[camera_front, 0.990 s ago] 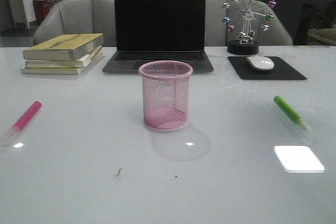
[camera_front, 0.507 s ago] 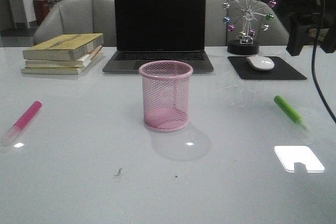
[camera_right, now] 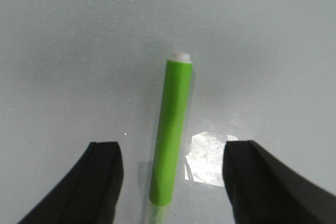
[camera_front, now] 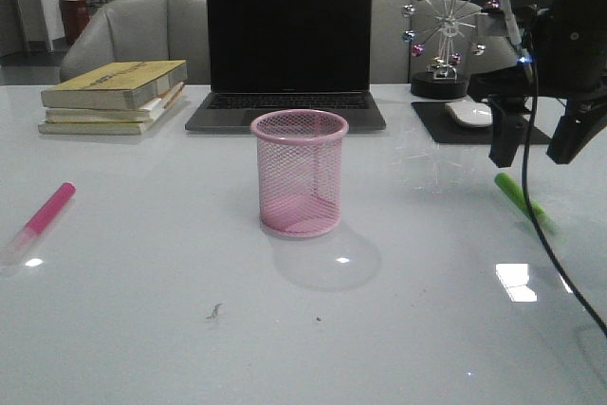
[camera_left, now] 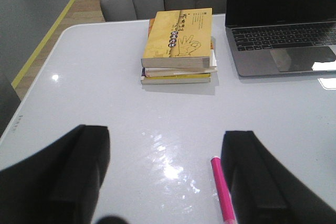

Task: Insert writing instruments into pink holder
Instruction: 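Lower the right gripper over the green marker and close on it, then lift the green marker with the right gripper toward the pink holder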

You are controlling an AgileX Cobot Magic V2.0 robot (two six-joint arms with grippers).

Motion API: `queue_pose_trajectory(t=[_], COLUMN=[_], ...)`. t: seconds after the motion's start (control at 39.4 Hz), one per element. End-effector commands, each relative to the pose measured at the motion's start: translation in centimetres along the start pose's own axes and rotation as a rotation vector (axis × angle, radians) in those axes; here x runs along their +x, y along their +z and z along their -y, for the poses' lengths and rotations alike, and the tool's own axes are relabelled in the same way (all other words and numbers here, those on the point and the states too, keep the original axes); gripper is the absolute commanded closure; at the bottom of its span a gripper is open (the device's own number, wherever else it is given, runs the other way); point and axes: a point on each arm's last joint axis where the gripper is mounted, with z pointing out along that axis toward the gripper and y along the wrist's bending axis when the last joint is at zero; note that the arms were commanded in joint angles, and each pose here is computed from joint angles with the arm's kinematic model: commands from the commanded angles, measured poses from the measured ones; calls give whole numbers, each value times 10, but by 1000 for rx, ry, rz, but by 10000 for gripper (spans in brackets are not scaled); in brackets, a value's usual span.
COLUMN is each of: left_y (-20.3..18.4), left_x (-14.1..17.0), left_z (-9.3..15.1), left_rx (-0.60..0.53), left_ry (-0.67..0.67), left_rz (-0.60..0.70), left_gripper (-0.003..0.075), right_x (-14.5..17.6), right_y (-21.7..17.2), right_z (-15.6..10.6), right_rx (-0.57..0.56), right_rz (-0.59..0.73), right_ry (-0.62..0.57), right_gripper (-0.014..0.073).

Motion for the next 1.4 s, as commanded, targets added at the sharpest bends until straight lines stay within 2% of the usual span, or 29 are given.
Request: queue_pose_trajectory(t=[0.0, 0.61, 0.74, 0.89, 0.94, 1.07, 1.37], left_y=[-5, -5, -5, -5, -5, -5, -5], left_x=[-19, -19, -19, -19, -19, -19, -19], left_z=[-1, -1, -1, -1, -1, -1, -1], left_rx=[-8, -8, -8, -8, -8, -8, -8], left_ry=[-8, -8, -8, -8, -8, -8, -8], left_rz=[123, 123, 123, 123, 123, 123, 121], left_gripper=[213, 213, 213, 213, 213, 213, 213], right_x=[-12, -9, -9, -10, -12, -22, -36], right_y=[-19, 27, 31, 31, 29, 12, -81], right_z=[-1, 1, 1, 0, -2, -11, -54], right_rx=[-4, -11, -11, -24, -43, -75, -102], right_rz=[92, 15, 11, 14, 17, 104, 468], right_ry=[-10, 4, 6, 17, 33, 42, -89], right_gripper=[71, 93, 261, 557, 531, 529, 530])
